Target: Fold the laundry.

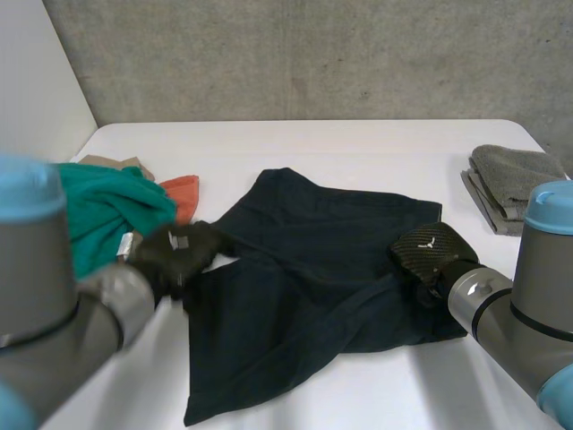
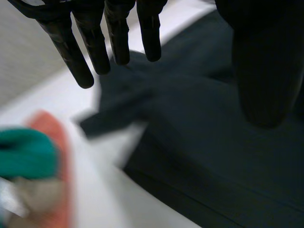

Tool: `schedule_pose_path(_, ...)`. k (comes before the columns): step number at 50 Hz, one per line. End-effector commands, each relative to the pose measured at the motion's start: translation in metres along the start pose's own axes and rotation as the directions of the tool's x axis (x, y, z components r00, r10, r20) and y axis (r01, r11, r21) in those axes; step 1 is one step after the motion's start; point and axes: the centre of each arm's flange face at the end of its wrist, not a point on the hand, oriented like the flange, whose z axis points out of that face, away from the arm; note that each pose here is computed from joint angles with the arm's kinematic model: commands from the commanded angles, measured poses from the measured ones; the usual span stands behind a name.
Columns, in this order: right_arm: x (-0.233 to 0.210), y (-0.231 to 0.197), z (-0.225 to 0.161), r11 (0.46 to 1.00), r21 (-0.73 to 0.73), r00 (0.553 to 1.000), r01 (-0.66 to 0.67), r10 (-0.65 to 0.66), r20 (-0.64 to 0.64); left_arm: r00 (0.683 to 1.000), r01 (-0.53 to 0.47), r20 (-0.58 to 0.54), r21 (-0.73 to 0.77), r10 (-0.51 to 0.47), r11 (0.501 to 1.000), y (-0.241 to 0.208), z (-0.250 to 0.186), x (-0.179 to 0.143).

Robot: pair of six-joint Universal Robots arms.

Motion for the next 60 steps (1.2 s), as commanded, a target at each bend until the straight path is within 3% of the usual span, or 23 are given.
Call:
schedule_pose_path(1, 0.001, 0.001, 0.0, 1.0, -0.004, 1.0, 0.001, -0.001, -0.001, 0.984, 0.006, -0.173, -0.179, -0.038, 0.984, 0.059, -0.026, 0.03)
schedule_pose_path(9, 0.003, -0.001, -0.007, 1.0, -0.003, 1.0, 0.007, -0.007, -0.014, 0.986, -0.009, -0.166, -0.196, -0.024, 0.981, 0.075, -0.008, 0.035)
schedule_pose_path(14, 0.007, -0.009, -0.02, 1.0, 0.007, 0.999, 0.025, -0.025, -0.036, 0.988, -0.04, -0.154, -0.154, 0.016, 0.987, 0.066, -0.013, 0.038)
schedule_pose_path(18, 0.003, -0.005, -0.044, 0.991, -0.074, 0.994, 0.108, -0.107, 0.015, 0.984, -0.086, -0.165, -0.147, 0.061, 0.985, 0.061, -0.032, 0.043)
schedule_pose_path(22, -0.019, 0.026, -0.082, 0.896, -0.261, 0.92, 0.359, -0.292, 0.262, 0.932, -0.28, -0.298, -0.238, 0.205, 0.93, 0.074, -0.069, 0.057)
schedule_pose_path(23, -0.026, 0.038, -0.095, 0.843, -0.295, 0.869, 0.449, -0.336, 0.363, 0.918, -0.319, -0.321, -0.25, 0.232, 0.914, 0.076, -0.075, 0.058)
schedule_pose_path(25, -0.025, 0.044, -0.097, 0.817, -0.297, 0.844, 0.494, -0.37, 0.387, 0.882, -0.403, -0.367, -0.269, 0.294, 0.875, 0.079, -0.086, 0.058)
schedule_pose_path(27, -0.017, 0.042, -0.085, 0.843, -0.282, 0.877, 0.457, -0.376, 0.299, 0.868, -0.438, -0.362, -0.236, 0.34, 0.868, 0.075, -0.082, 0.056)
schedule_pose_path(30, -0.006, 0.033, -0.069, 0.893, -0.248, 0.923, 0.376, -0.339, 0.181, 0.879, -0.427, -0.31, -0.175, 0.363, 0.887, 0.064, -0.07, 0.053)
schedule_pose_path(38, 0.013, 0.007, -0.036, 0.964, -0.147, 0.975, 0.22, -0.22, 0.019, 0.913, -0.407, -0.023, 0.044, 0.408, 0.913, 0.017, 0.003, 0.037)
schedule_pose_path(45, 0.038, -0.014, -0.006, 0.976, -0.026, 0.966, 0.217, -0.219, -0.141, 0.912, -0.395, 0.222, 0.255, 0.344, 0.882, -0.041, 0.067, 0.021)
schedule_pose_path(52, 0.064, -0.02, 0.044, 0.972, 0.015, 0.924, 0.236, -0.219, -0.314, 0.906, -0.399, 0.303, 0.369, 0.297, 0.839, -0.066, 0.141, 0.016)
schedule_pose_path(60, 0.079, -0.022, 0.116, 0.947, 0.128, 0.87, 0.293, -0.209, -0.446, 0.899, -0.398, 0.35, 0.407, 0.263, 0.822, -0.061, 0.208, 0.007)
